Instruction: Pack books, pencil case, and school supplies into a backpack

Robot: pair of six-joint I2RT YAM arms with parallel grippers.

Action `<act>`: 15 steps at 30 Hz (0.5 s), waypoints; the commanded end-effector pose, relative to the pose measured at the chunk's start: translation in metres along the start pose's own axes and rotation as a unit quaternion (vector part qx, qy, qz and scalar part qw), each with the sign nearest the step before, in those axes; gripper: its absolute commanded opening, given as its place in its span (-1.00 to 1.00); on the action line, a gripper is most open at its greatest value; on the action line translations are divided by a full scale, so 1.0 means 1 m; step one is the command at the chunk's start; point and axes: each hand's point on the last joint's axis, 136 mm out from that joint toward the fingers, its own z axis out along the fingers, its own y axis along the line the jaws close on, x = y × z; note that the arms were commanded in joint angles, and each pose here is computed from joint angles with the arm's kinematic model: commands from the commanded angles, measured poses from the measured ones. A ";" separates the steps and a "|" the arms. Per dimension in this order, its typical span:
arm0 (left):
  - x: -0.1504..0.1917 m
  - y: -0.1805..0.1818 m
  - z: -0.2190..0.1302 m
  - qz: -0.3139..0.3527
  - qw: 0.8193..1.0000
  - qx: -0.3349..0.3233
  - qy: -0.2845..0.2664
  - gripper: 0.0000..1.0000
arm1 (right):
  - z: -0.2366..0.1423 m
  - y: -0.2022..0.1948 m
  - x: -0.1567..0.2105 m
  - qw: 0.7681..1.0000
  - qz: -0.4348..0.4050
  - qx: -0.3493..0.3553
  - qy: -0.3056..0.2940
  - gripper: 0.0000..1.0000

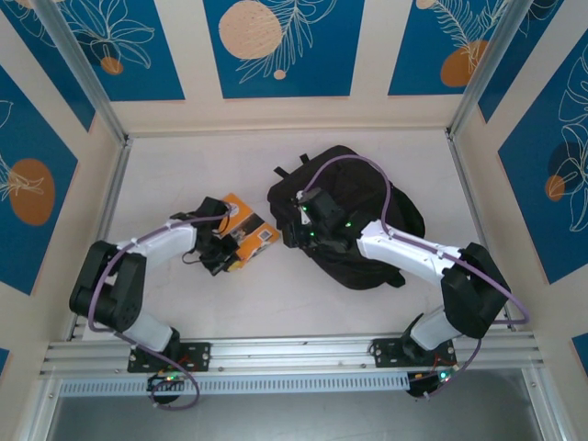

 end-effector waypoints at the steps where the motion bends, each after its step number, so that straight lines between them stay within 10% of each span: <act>1: 0.028 0.034 -0.002 0.056 0.997 -0.045 0.038 -1.00 | 0.002 0.010 -0.004 1.000 -0.020 -0.007 0.007 -0.16; 12: 0.100 0.079 -0.011 0.224 0.961 -0.113 0.120 -1.00 | 0.038 0.039 0.011 0.994 -0.073 -0.019 0.074 -0.15; 15: 0.112 0.089 -0.019 0.264 0.948 -0.131 0.117 -0.66 | 0.048 0.041 0.021 0.991 -0.094 -0.003 0.096 -0.10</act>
